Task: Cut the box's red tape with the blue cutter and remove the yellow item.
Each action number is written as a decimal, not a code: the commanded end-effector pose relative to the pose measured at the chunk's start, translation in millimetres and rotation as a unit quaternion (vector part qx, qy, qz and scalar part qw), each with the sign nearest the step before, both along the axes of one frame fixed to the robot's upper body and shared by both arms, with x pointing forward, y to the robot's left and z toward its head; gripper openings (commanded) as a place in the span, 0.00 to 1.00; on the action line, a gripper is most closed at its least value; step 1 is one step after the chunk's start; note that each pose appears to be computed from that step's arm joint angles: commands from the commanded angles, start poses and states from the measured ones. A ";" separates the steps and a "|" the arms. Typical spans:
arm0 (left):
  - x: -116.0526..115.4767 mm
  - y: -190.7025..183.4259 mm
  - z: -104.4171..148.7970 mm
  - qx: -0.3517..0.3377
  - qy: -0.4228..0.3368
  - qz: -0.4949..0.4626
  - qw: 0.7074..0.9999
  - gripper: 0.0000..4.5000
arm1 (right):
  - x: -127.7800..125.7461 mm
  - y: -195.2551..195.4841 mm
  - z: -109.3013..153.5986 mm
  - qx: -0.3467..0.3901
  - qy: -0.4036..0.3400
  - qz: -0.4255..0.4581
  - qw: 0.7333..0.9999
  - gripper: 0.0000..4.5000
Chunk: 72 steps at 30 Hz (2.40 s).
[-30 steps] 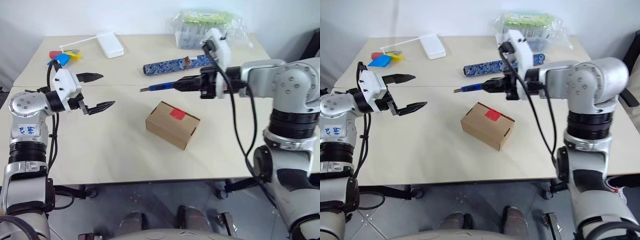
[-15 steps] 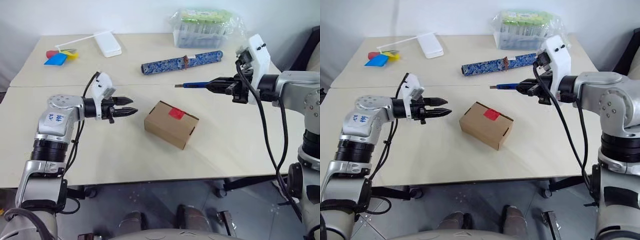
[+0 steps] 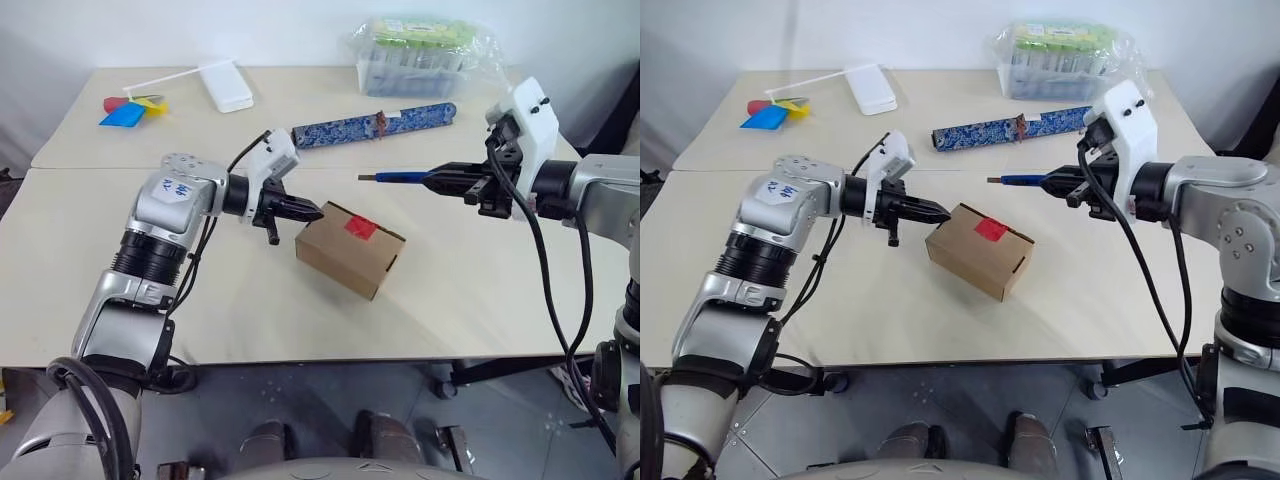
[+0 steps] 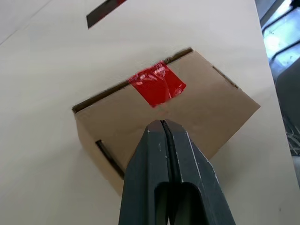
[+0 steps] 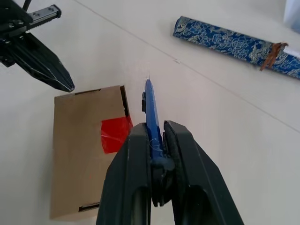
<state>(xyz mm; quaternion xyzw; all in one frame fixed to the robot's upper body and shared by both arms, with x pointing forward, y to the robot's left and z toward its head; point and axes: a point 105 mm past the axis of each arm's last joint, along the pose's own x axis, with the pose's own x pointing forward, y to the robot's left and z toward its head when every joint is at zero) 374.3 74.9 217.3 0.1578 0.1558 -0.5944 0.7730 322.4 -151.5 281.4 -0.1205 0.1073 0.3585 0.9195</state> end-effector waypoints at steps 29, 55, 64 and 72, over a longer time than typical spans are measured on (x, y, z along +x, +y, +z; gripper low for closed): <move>1.0 -17.8 -29.5 0.086 0.010 -0.007 0.996 0.00 | 13.7 19.5 -17.7 -0.079 -0.014 0.062 0.995 0.03; 4.7 -16.7 -27.9 0.084 0.013 0.000 0.996 0.00 | 14.6 17.7 6.3 -0.064 -0.045 0.066 0.995 0.03; 4.6 -16.0 -29.4 0.086 0.016 -0.001 0.996 0.00 | 10.6 22.9 20.4 -0.045 -0.054 0.076 0.995 0.03; 5.7 -15.1 -29.7 0.086 0.019 0.002 0.996 0.00 | 14.3 19.9 -0.4 -0.065 -0.028 0.077 0.995 0.03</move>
